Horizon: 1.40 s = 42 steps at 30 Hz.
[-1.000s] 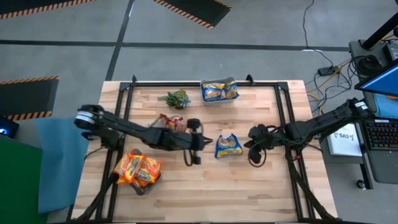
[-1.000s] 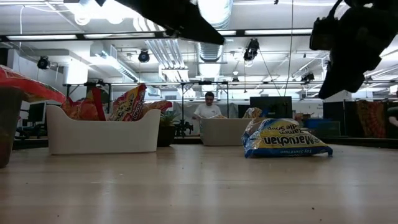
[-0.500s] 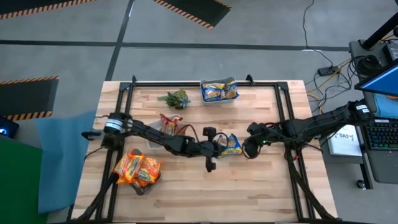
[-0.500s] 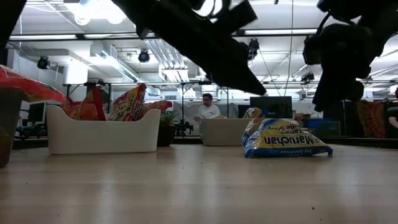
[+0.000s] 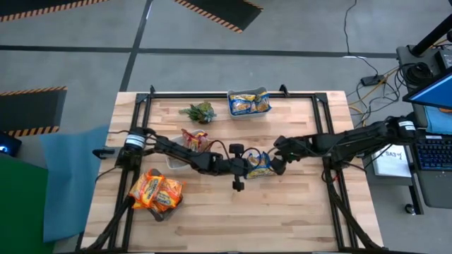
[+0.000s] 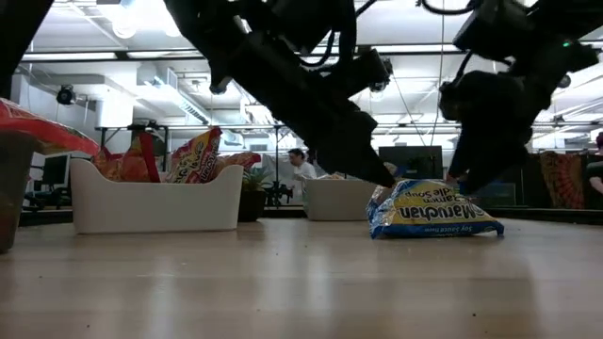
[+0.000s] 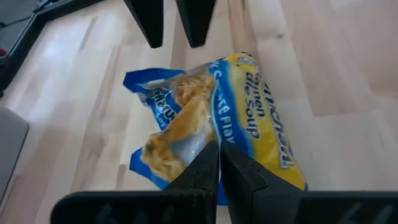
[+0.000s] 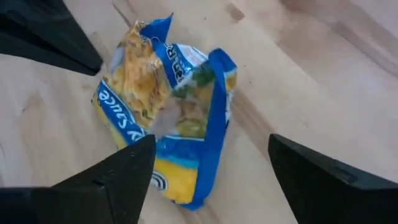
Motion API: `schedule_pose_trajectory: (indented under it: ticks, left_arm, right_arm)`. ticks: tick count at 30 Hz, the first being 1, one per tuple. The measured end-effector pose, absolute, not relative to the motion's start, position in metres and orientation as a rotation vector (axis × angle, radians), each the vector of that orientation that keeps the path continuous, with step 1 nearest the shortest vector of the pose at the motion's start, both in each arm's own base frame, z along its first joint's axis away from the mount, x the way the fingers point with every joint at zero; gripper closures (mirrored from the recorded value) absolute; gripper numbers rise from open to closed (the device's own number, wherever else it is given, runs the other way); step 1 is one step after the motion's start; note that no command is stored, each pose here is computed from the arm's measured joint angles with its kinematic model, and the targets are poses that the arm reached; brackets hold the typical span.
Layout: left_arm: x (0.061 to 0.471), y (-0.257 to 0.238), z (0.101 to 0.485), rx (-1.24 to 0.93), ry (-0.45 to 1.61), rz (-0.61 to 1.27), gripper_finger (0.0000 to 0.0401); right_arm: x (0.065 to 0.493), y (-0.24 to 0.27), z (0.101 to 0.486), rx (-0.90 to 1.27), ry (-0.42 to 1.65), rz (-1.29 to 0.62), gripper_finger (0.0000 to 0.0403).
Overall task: Sort Maruchan noodles
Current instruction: Put the blue noodle pack into the gray bin
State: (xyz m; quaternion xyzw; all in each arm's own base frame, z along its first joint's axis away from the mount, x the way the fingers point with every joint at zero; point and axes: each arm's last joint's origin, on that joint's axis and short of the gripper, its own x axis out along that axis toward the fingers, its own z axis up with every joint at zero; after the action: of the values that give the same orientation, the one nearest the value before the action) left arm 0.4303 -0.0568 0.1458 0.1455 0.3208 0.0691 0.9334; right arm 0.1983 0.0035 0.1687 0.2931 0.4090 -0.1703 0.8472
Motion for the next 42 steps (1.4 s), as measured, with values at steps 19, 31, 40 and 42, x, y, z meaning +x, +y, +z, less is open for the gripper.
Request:
schedule_pose_trajectory:
  ticks: [19,31,40,42]
  left_arm:
    - [0.428,-0.052,0.118,0.223,0.718,0.133,0.0401]
    - [0.428,-0.052,0.117,0.217,0.721,0.134,0.0401]
    - [0.425,-0.052,0.120,0.224,0.749,0.133,0.0401]
    - [0.422,-0.052,0.125,0.228,0.768,0.132,0.0401]
  right_arm:
    - [0.241,-0.007,0.130,0.645,0.868,0.001,0.0106]
    - [0.256,-0.007,0.118,0.645,0.810,0.045,0.0195]
    - [0.253,-0.006,0.134,0.645,0.766,0.084,0.0374]
    - [0.251,-0.006,0.140,0.644,0.753,0.092,0.0384]
